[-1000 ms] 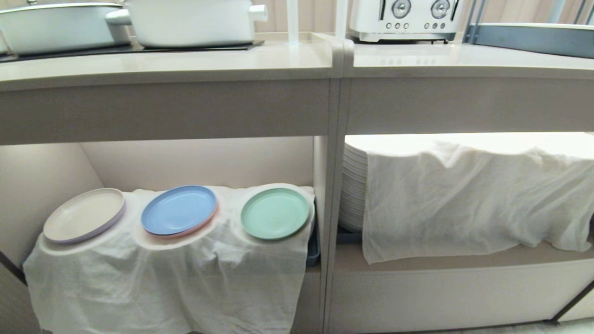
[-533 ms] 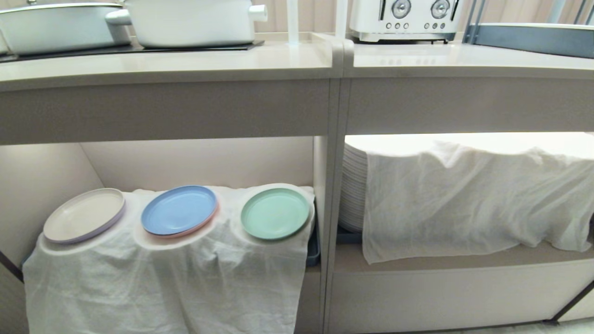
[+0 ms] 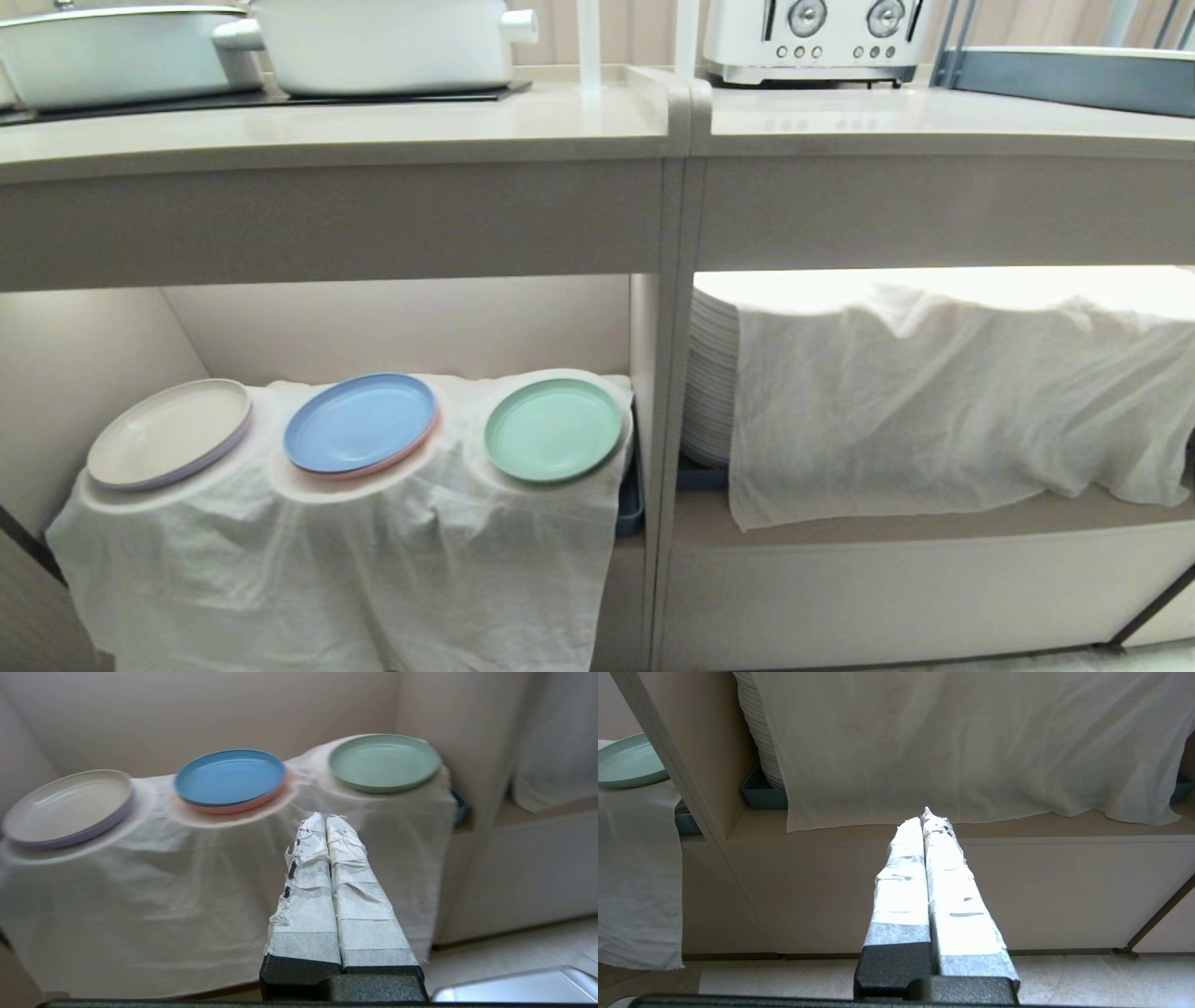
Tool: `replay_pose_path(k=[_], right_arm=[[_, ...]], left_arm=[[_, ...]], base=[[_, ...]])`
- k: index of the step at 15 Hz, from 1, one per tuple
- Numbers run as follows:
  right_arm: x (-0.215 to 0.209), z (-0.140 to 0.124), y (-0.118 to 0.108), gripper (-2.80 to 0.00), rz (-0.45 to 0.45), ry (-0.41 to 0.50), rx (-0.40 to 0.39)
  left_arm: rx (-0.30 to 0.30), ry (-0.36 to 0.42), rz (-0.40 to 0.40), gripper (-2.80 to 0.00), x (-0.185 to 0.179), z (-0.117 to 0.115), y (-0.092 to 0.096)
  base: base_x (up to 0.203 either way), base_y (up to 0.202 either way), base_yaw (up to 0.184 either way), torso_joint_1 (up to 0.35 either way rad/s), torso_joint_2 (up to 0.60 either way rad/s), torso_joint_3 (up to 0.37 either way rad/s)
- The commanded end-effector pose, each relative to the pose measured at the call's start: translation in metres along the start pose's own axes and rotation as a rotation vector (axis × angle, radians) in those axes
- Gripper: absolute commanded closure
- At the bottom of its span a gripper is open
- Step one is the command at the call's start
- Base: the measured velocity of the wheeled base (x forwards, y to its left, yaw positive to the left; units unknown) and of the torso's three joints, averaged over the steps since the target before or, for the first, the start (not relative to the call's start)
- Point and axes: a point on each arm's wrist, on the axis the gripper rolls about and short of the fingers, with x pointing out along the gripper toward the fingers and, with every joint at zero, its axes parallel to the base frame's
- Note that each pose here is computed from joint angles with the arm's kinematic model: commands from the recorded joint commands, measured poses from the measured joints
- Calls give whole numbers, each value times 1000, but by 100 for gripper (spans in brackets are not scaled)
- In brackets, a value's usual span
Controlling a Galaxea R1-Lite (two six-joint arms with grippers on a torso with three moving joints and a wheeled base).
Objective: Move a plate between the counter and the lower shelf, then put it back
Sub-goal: Pick up the plate in the cupboard
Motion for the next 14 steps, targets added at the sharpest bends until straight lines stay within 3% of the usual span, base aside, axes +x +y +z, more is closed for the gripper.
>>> replay_pose_path(k=[1, 7, 10, 14], right_arm=[[0, 0, 0, 0, 0, 0, 0], [0, 0, 0, 0, 0, 0, -5], [0, 0, 0, 0, -2, 2, -6], [0, 0, 0, 0, -2, 2, -4]], left_arm=[[-8, 11, -54, 0, -4, 9, -1], [-132, 123, -190, 0, 18, 49, 3], [-168, 163, -373, 0, 35, 75, 5], [-197, 316, -559, 0, 62, 76, 2]], base=[[0, 0, 0, 0, 0, 0], [0, 0, 0, 0, 0, 0], [0, 0, 0, 0, 0, 0], [0, 0, 0, 0, 0, 0]])
